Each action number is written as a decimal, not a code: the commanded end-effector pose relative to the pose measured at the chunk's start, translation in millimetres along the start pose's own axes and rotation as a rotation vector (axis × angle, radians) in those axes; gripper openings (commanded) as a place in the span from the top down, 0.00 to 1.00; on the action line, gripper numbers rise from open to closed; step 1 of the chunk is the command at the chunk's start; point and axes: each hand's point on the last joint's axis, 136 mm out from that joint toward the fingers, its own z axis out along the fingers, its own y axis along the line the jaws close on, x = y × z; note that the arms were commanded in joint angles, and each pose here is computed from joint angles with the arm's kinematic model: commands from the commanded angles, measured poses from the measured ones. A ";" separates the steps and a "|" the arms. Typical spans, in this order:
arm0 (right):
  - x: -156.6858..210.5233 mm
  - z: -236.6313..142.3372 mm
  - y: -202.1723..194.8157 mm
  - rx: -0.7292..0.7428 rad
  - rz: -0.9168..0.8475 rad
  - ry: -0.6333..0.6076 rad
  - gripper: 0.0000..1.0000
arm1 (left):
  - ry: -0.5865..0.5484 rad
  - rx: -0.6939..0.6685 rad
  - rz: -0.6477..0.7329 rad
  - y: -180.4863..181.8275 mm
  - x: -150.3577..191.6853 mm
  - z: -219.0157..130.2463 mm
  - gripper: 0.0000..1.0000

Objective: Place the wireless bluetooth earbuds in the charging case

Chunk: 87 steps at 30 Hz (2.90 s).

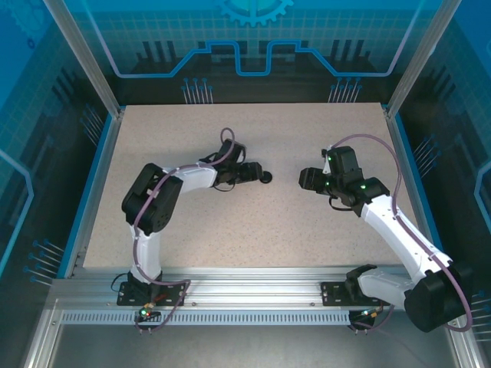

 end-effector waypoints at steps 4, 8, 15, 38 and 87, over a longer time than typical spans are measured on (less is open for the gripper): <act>-10.9 -8.0 -1.8 0.016 -0.008 -0.028 0.38 | -0.096 -0.029 0.084 2.5 -22.2 -46.9 0.17; -12.4 -9.9 -4.8 0.033 -0.020 -0.031 0.37 | -0.176 -0.014 0.158 -13.1 -39.0 -80.7 0.11; -21.2 -17.3 -15.5 0.076 -0.034 -0.065 0.26 | -0.378 -0.012 0.288 -34.8 -69.0 -151.5 0.01; -75.3 -30.2 -118.9 0.518 -0.101 -0.433 0.00 | -0.878 -0.354 0.614 50.8 -46.4 -241.5 0.01; -42.6 93.7 -124.1 0.239 -0.380 -0.492 0.00 | -0.652 -0.236 0.377 177.1 -38.1 -163.9 0.01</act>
